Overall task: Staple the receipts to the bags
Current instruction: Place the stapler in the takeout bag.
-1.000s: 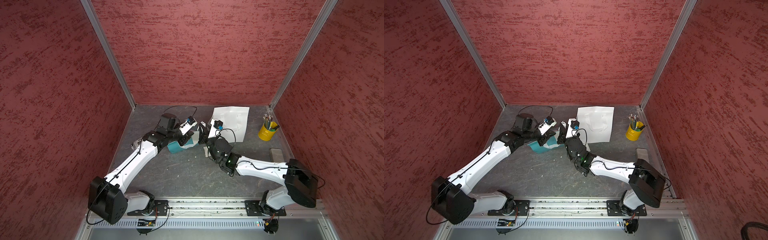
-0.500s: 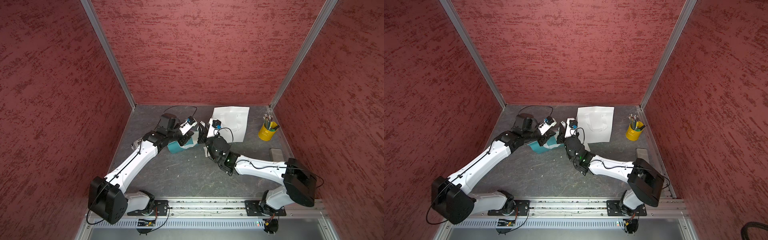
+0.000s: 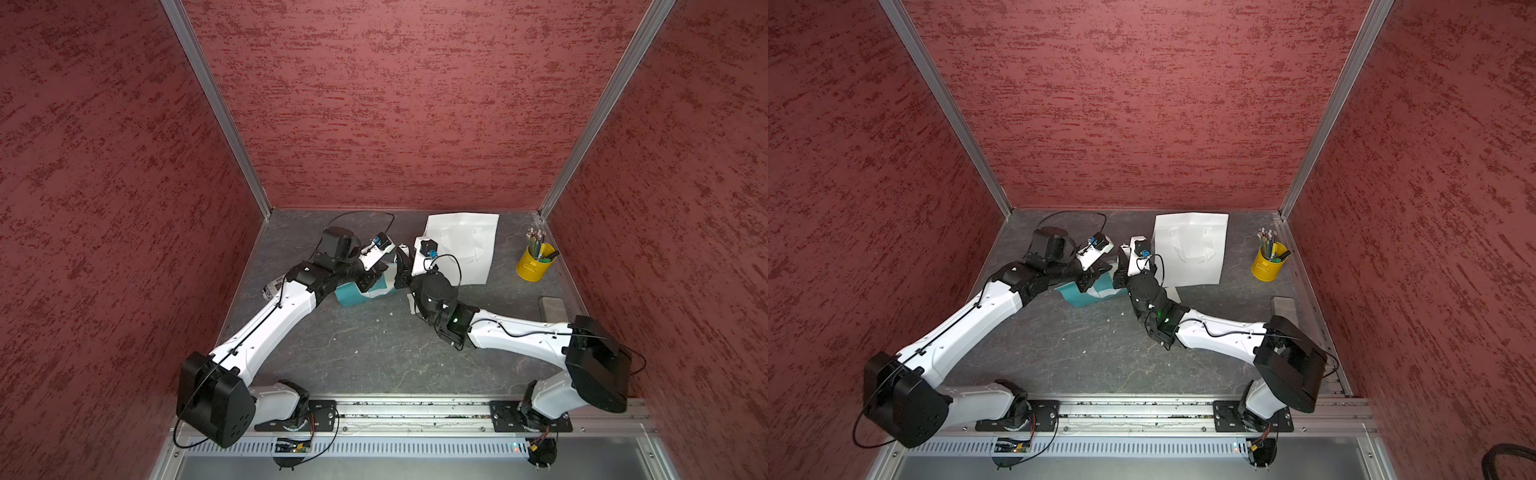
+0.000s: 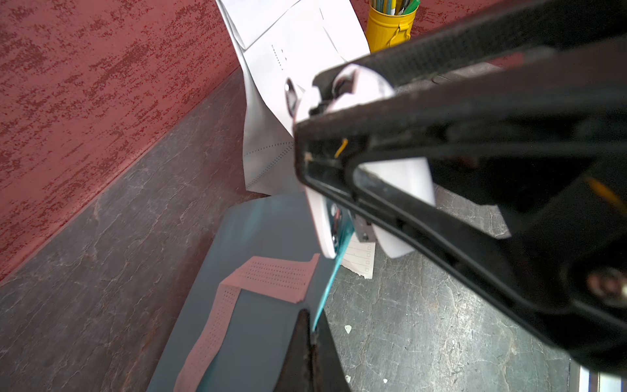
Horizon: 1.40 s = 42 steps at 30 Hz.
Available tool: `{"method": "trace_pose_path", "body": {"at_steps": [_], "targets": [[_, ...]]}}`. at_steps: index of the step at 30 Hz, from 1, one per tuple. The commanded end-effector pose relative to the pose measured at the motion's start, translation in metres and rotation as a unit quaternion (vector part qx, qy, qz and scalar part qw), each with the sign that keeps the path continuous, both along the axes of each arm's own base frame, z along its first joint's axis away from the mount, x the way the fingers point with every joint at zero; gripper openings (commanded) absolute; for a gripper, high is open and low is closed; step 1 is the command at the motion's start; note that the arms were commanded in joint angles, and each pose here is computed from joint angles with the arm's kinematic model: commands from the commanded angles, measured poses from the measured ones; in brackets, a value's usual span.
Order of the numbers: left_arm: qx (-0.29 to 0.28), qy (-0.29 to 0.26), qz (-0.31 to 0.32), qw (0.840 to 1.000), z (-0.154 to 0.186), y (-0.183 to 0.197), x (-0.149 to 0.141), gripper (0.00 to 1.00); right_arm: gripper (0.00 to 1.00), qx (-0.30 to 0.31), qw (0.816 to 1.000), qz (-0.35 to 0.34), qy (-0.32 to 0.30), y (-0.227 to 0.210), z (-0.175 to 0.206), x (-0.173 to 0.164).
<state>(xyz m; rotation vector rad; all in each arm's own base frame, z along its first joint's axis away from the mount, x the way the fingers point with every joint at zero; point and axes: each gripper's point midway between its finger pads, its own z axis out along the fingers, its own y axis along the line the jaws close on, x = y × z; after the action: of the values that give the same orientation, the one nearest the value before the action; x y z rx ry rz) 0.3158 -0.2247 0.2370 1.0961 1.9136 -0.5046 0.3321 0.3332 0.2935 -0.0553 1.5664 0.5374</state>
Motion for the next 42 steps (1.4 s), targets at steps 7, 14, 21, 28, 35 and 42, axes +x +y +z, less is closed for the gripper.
{"method": "trace_pose_path", "body": {"at_steps": [7,14,21,28,35,42], "targets": [[-0.008,-0.002,0.010,1.000,0.002,0.001,0.007,0.00,0.06,-0.014,1.000,0.019,0.009,0.012,-0.002,-0.005],[-0.007,0.002,0.012,1.000,0.000,0.001,0.008,0.00,0.26,-0.014,1.000,0.023,0.014,0.009,-0.002,-0.009],[-0.005,0.003,0.012,1.000,-0.002,0.001,0.008,0.00,0.37,-0.011,0.999,0.034,0.009,0.009,0.003,-0.013],[-0.003,0.006,0.013,1.000,-0.004,0.001,0.009,0.00,0.41,-0.005,0.999,0.033,0.007,0.005,0.010,-0.015],[-0.002,0.006,0.013,1.000,-0.005,0.002,0.009,0.00,0.42,-0.014,1.000,0.026,0.012,0.000,0.010,-0.015],[0.000,0.004,0.014,1.000,-0.005,0.002,0.009,0.00,0.69,-0.054,0.997,0.059,-0.022,-0.019,0.045,-0.014]]}}
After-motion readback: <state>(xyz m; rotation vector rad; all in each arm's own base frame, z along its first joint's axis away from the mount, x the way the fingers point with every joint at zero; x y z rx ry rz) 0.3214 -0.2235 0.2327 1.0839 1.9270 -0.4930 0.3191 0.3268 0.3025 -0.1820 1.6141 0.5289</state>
